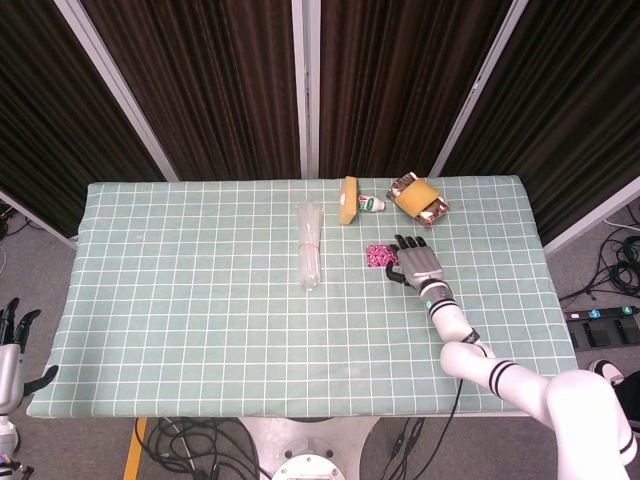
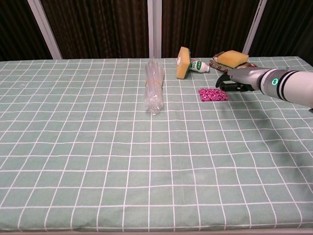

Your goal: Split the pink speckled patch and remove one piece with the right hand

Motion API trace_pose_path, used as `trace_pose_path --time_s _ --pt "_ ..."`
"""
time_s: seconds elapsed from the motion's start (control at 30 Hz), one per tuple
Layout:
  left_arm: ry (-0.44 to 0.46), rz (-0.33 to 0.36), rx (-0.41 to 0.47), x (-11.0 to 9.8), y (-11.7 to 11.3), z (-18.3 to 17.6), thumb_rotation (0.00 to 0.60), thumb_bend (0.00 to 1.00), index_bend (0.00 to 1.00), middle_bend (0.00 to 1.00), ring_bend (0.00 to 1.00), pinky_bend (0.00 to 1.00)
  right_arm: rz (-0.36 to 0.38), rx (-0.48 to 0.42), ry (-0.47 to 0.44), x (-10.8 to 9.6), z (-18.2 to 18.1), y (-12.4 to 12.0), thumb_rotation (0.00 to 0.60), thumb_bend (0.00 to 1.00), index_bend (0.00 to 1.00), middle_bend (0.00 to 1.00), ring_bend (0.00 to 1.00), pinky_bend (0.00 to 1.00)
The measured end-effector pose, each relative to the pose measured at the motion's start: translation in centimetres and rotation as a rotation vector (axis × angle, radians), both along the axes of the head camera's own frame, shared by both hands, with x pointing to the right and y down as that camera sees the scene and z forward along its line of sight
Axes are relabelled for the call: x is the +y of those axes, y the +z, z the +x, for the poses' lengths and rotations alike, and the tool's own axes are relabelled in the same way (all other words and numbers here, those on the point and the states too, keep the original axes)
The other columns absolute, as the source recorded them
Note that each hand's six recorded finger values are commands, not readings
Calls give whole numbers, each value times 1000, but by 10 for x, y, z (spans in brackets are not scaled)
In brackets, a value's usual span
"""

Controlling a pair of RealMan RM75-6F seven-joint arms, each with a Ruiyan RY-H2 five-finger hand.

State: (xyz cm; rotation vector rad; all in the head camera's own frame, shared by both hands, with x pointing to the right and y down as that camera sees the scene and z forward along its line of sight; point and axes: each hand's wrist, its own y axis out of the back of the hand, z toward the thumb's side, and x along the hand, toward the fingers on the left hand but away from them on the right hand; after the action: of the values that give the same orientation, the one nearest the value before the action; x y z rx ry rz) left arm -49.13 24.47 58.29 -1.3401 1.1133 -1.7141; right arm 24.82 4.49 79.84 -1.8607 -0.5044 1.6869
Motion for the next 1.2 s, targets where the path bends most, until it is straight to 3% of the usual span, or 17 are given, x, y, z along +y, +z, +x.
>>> trace_pose_path --time_s 0.6,1.2 --pt "-9 -10 -14 3 0 -2 600 204 219 88 92 127 -24 20 -55 -2 -20 26 0 640 173 0 0 0" --pt "8 -5 -2 -3 3 1 600 205 219 88 92 127 -24 15 -118 25 2 6 0 642 173 0 0 0"
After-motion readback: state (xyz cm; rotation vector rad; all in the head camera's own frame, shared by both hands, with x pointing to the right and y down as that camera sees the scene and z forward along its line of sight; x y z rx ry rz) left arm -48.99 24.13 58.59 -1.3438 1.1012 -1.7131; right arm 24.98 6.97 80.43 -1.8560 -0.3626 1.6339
